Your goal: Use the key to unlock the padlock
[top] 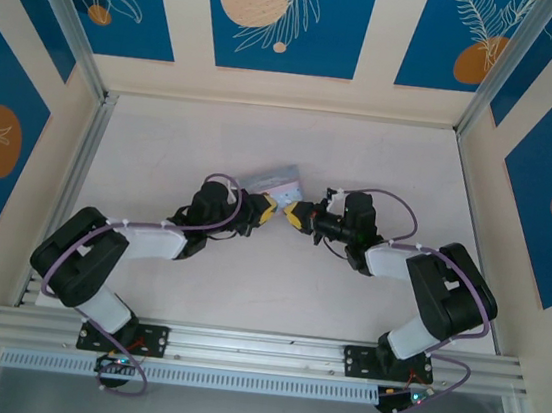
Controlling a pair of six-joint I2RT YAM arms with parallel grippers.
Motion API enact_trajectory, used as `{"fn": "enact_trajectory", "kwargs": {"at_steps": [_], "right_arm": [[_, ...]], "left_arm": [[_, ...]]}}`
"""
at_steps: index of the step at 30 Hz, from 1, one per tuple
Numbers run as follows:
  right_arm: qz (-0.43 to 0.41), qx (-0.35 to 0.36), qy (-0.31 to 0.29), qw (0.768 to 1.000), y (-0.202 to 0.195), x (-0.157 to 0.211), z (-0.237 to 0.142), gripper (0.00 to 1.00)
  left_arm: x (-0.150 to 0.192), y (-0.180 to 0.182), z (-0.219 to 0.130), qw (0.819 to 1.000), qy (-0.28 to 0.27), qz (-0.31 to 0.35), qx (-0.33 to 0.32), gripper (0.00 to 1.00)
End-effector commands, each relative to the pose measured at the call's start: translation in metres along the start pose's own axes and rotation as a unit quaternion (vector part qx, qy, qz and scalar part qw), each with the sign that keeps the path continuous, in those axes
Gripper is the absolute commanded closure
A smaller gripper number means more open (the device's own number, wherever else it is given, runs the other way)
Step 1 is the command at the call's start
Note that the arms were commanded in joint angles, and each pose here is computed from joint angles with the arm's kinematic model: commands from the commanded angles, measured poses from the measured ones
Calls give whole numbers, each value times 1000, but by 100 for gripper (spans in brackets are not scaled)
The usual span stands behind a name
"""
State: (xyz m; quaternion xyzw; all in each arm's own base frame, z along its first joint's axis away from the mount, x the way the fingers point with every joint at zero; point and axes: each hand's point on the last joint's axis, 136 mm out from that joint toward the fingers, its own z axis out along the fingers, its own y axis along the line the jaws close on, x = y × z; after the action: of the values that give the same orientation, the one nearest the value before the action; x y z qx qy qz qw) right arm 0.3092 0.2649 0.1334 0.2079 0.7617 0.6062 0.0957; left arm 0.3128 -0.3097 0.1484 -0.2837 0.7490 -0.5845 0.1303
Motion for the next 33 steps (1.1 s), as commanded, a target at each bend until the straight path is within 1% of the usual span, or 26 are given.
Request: {"fn": "enact_trajectory", "kwargs": {"at_steps": [1, 8, 16, 21, 27, 33], "right_arm": [[-15, -2, 8, 1000, 8, 1, 4, 100], [50, -35, 21, 998, 19, 1, 10, 100], [93, -33, 28, 995, 23, 4, 14, 100], [93, -32, 28, 995, 23, 3, 15, 100], [89, -25, 28, 995, 21, 2, 18, 100], [55, -14, 32, 998, 26, 2, 21, 100]], "left_arm": [[27, -51, -4, 997, 44, 21, 61, 100], [27, -50, -4, 997, 40, 28, 62, 100], [27, -49, -6, 997, 36, 31, 58, 100], [27, -47, -7, 998, 34, 20, 50, 100], [25, -39, -11, 999, 23, -4, 22, 100], [27, -36, -10, 1000, 30, -4, 9, 100]]}}
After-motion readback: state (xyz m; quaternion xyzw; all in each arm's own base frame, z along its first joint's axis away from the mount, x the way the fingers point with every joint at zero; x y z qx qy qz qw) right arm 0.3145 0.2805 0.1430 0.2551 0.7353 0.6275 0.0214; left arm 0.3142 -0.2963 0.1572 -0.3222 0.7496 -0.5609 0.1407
